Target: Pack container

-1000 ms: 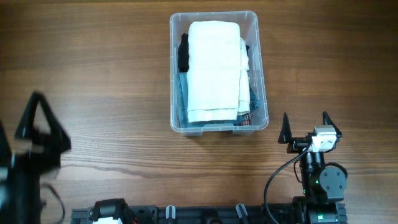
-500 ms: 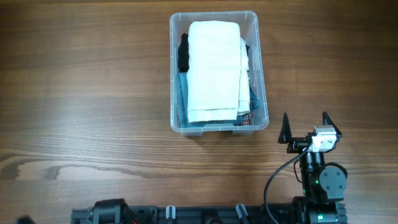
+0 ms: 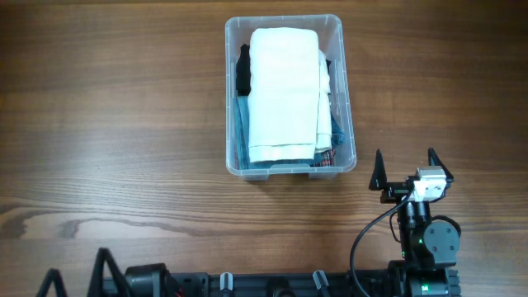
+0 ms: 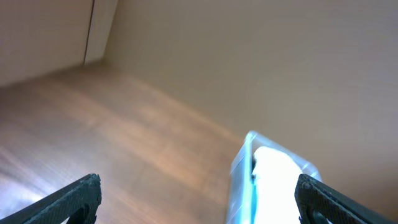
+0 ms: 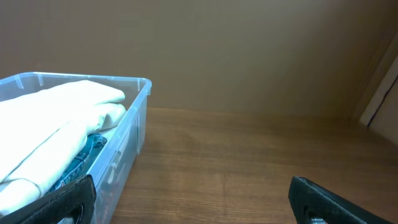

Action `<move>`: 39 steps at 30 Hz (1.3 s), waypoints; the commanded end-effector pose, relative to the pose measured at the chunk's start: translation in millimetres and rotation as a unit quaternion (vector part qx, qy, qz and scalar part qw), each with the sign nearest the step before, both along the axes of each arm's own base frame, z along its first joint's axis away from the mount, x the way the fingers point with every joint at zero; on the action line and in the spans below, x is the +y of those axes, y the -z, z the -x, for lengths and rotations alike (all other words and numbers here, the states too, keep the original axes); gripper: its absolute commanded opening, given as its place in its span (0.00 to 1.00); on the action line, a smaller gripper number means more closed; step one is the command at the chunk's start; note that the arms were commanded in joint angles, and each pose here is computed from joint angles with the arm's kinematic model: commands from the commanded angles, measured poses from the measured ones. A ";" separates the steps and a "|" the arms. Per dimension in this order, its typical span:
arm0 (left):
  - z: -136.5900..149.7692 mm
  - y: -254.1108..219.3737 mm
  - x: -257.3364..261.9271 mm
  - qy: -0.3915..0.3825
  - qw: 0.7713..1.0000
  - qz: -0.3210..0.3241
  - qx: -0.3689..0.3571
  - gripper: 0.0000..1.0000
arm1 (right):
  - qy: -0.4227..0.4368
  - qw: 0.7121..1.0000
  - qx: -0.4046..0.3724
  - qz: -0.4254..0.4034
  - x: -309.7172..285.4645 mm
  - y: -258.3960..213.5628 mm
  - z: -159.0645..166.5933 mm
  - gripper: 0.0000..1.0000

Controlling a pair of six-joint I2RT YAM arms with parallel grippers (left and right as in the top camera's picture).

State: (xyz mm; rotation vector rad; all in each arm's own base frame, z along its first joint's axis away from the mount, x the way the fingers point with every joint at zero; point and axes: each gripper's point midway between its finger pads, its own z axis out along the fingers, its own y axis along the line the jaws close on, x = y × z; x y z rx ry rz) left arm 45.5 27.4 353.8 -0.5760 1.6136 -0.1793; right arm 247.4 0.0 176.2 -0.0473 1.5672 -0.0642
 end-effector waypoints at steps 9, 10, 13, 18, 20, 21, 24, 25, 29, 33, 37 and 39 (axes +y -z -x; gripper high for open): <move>-62.3 57.9 -3.5 0.025 0.999 0.012 0.019 1.00 | 0.011 1.000 -0.006 -0.008 -4.4 -2.1 0.7 1.00; -72.8 57.1 -5.0 0.032 0.999 0.011 0.008 1.00 | 0.011 1.000 -0.006 -0.008 -4.4 -2.1 0.7 1.00; -107.0 56.0 -16.2 0.073 0.997 0.009 -0.034 1.00 | 0.011 1.000 -0.006 -0.008 -4.3 -2.0 0.7 1.00; -154.7 75.8 -41.6 0.158 0.983 -0.008 -0.088 1.00 | 0.011 1.000 -0.006 -0.008 -4.4 -2.0 0.7 1.00; -167.1 86.8 -46.4 0.175 0.979 -0.012 -0.104 1.00 | 0.011 1.000 -0.006 -0.008 -4.4 -2.0 0.7 1.00; -171.8 92.5 -47.6 0.180 0.977 -0.013 -0.110 1.00 | 0.011 1.000 -0.006 -0.008 -4.4 -2.0 0.7 1.00; -182.3 112.8 -46.9 0.180 0.977 -0.019 -0.110 1.00 | 0.011 1.000 -0.006 -0.008 -4.4 -2.0 0.7 1.00; -184.3 118.4 -47.4 0.182 0.977 -0.029 -0.107 1.00 | 0.011 1.000 -0.006 -0.008 -4.4 -2.0 0.7 1.00; -188.9 137.8 -54.2 0.200 0.971 -0.098 -0.090 1.00 | 0.011 1.000 -0.006 -0.008 -4.4 -2.1 0.7 1.00; -192.4 154.0 -53.7 0.200 0.968 -0.136 -0.072 1.00 | 0.011 1.000 -0.006 -0.008 -4.4 -2.0 0.7 1.00; -195.6 170.8 -49.5 0.191 0.970 -0.144 -0.053 1.00 | 0.011 1.000 -0.006 -0.008 -4.3 -2.1 0.7 1.00; -196.3 178.2 -49.6 0.194 0.967 -0.160 -0.043 1.00 | 0.011 1.000 -0.006 -0.008 -4.4 -2.0 0.7 1.00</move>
